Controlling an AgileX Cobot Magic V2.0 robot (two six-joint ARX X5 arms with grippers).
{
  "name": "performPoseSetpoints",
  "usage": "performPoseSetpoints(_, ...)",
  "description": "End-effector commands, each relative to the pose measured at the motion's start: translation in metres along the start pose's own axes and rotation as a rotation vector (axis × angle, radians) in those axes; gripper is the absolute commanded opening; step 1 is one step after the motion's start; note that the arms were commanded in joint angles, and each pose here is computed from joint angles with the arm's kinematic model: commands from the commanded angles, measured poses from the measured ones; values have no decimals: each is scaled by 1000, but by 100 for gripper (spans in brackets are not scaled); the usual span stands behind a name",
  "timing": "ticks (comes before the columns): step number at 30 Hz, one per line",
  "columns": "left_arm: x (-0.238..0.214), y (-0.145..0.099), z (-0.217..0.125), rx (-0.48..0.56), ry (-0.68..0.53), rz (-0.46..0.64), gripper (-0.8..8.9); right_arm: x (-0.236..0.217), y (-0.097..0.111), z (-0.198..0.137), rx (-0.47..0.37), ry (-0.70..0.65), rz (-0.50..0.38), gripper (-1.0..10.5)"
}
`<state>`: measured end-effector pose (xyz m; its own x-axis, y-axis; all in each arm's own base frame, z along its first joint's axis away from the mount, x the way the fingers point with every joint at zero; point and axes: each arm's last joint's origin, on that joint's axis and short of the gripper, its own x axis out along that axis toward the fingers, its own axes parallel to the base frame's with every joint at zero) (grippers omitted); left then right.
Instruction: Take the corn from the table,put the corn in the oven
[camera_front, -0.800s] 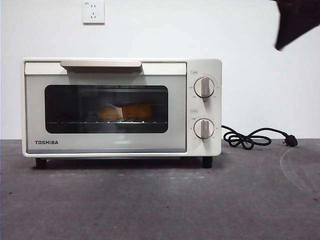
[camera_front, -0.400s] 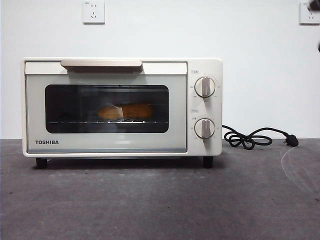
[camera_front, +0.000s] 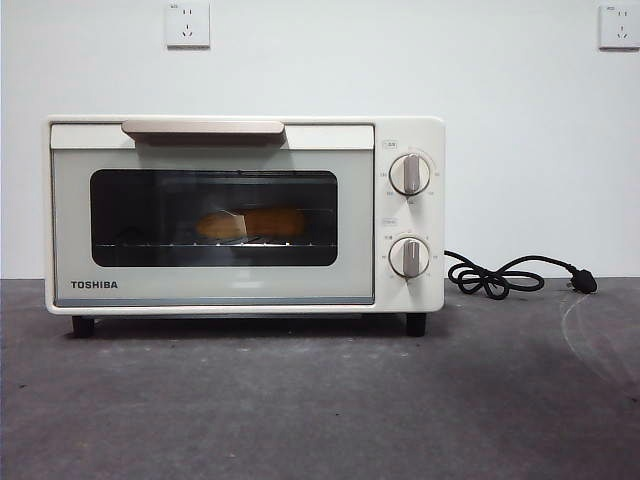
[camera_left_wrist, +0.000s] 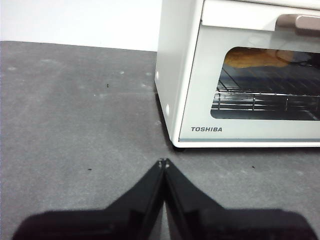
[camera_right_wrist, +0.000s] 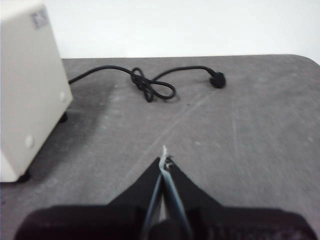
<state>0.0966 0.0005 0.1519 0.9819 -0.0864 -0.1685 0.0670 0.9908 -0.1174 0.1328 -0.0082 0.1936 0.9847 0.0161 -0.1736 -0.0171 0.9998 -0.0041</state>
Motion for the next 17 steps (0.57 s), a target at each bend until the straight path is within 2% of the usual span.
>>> performPoseSetpoints(1,1,1,-2,11,2,3,-4,-9,0,-10,23,-47,-15,1)
performPoseSetpoints(6,1,1,-2,11,7,3,-4,-19,1,-24,18,-90,-15,1)
performPoseSetpoints(11,1,1,-2,11,7,3,-4,-22,2,-41,22,-51,-14,1)
performPoseSetpoints(15,1,1,-2,11,6,3,-4,-26,3,-51,24,42,-14,1)
performPoseSetpoints(17,1,1,-2,11,7,3,-4,-27,3,-51,23,29,-19,1)
